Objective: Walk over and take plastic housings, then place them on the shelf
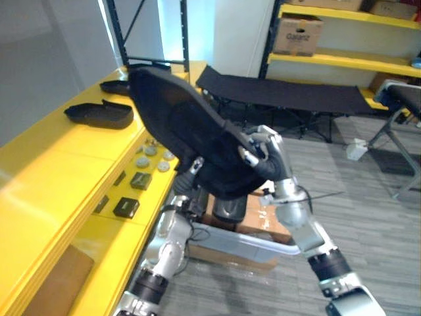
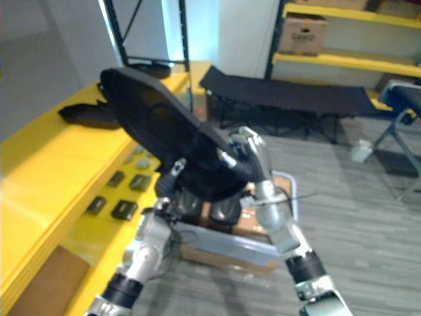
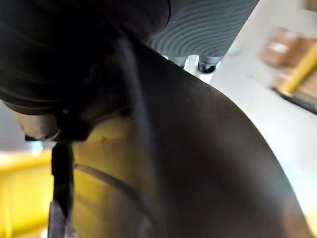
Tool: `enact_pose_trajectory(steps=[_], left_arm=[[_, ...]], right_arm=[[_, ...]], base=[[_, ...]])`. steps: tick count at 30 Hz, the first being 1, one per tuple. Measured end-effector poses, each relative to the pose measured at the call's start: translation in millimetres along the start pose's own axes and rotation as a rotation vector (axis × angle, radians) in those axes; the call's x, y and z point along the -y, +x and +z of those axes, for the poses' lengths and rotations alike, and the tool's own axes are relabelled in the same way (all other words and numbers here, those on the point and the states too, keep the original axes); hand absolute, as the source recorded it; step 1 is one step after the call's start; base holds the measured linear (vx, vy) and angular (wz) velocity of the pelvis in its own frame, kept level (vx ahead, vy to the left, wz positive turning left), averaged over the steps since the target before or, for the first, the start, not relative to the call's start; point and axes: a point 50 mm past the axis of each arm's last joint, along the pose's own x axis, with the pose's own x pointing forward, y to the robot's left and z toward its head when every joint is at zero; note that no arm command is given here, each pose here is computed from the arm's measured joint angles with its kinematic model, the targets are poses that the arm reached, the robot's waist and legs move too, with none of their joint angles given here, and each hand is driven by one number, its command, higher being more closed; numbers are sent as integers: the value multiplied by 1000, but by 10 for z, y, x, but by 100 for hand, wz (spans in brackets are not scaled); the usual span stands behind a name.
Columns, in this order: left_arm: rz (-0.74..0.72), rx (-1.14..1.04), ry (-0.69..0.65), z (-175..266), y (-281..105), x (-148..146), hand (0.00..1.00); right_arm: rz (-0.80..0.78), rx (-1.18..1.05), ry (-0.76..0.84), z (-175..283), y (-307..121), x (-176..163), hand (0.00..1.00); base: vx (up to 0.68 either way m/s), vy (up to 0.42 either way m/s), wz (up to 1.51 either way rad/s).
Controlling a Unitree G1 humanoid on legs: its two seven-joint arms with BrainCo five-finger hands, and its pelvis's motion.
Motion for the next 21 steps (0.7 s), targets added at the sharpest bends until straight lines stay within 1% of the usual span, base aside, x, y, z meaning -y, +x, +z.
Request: enact_pose_trajectory(steps=[2,4,6,7,8,9,11,12,13,15,16,18,19,21], left_arm=[[28,54,53,61,4,20,100],[95,141,109,186,13,11,100],[138,228,213,306,7,4,100],[162,278,283,362,-1,11,100],[193,310,321,400,-5,-10,100],[285,356,376,471,-17,-118,100],[443,402,454,576,-67,-372,100],[548,422,524,626,-125,-551,100],[598,426,560,644,-163,-642,100],[752,406,662,663,-365,-957,100],[779,398,673,661,-419,-1012,100],[854,366,693,637,-584,-1153,100],[859,358,697,627,-609,-1167,100],[865,345,711,620,-708,-1187,100]], right_arm=[[26,-30,85,-17,-18,-20,0],[83,-35,177,7,-24,-47,0],[119,-20,245,67,-51,-63,0],[125,-3,314,121,-50,-62,0],[113,30,389,199,-22,-42,0],[50,96,528,323,25,58,0],[-72,200,654,430,33,338,0],[-148,246,696,430,-5,551,0],[-189,258,703,416,-40,647,0],[-346,231,706,273,-254,927,0],[-383,212,706,230,-327,978,0],[-520,116,698,77,-617,1089,0],[-551,87,693,42,-690,1100,0],[-642,-51,690,-100,-984,1082,0]], base=[[0,0,0],[0,0,0],[0,0,0],[-11,22,-7],[-21,31,-9],[-22,23,-11],[-30,29,-11],[-29,30,-8],[-15,25,-4],[8,21,-4],[42,18,-10],[47,10,-14],[35,9,-9],[23,12,-4]])
